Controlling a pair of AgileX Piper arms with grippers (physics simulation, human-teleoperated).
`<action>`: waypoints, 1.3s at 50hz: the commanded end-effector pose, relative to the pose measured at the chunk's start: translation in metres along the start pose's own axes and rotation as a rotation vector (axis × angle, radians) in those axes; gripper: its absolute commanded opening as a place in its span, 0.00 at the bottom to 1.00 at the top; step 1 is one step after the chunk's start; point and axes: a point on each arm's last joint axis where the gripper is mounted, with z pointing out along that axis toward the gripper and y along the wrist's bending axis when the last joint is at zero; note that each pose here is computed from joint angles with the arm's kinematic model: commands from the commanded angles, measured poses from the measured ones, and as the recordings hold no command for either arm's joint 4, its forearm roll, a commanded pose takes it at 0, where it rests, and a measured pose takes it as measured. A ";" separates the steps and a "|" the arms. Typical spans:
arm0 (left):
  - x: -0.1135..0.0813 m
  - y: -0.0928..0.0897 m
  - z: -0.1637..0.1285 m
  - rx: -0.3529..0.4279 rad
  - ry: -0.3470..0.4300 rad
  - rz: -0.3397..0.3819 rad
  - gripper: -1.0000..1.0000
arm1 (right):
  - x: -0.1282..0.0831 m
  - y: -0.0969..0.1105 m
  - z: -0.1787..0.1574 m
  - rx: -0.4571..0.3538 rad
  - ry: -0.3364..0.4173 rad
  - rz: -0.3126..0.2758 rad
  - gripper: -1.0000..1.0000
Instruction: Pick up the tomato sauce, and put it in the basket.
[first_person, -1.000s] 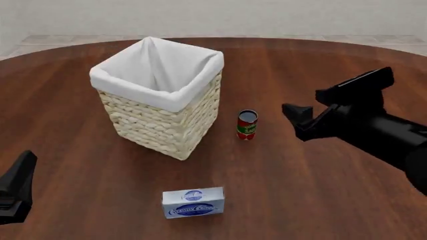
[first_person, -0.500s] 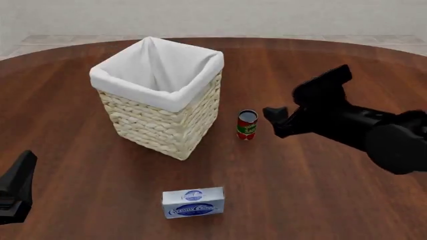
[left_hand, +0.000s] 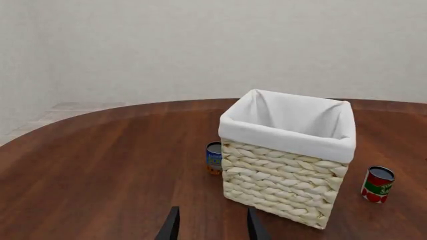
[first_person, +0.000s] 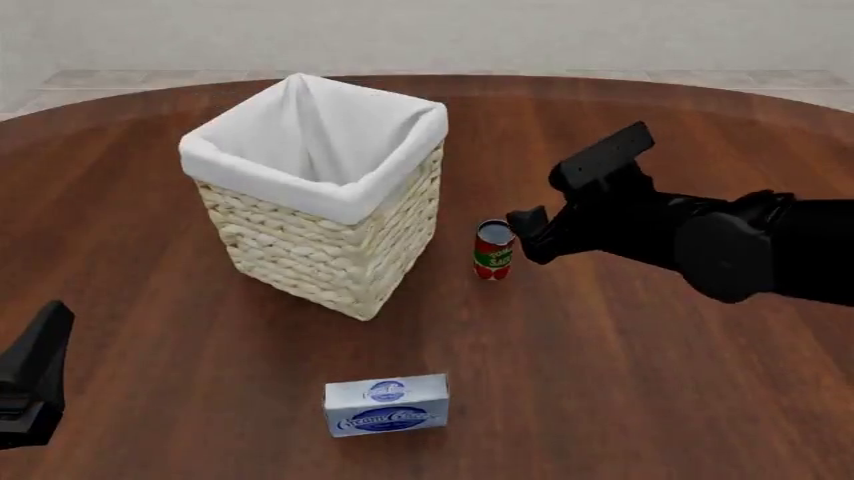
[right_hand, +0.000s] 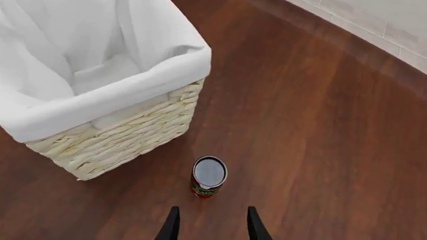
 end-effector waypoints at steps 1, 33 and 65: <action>0.000 0.000 0.000 0.000 0.000 0.000 1.00 | 0.000 0.000 0.020 -0.003 0.022 -0.005 1.00; 0.000 0.000 0.000 0.000 0.000 0.000 1.00 | 0.008 0.001 0.059 -0.010 0.054 0.004 1.00; 0.000 0.000 0.000 0.000 0.000 0.000 1.00 | 0.026 0.005 0.064 -0.013 0.072 0.018 1.00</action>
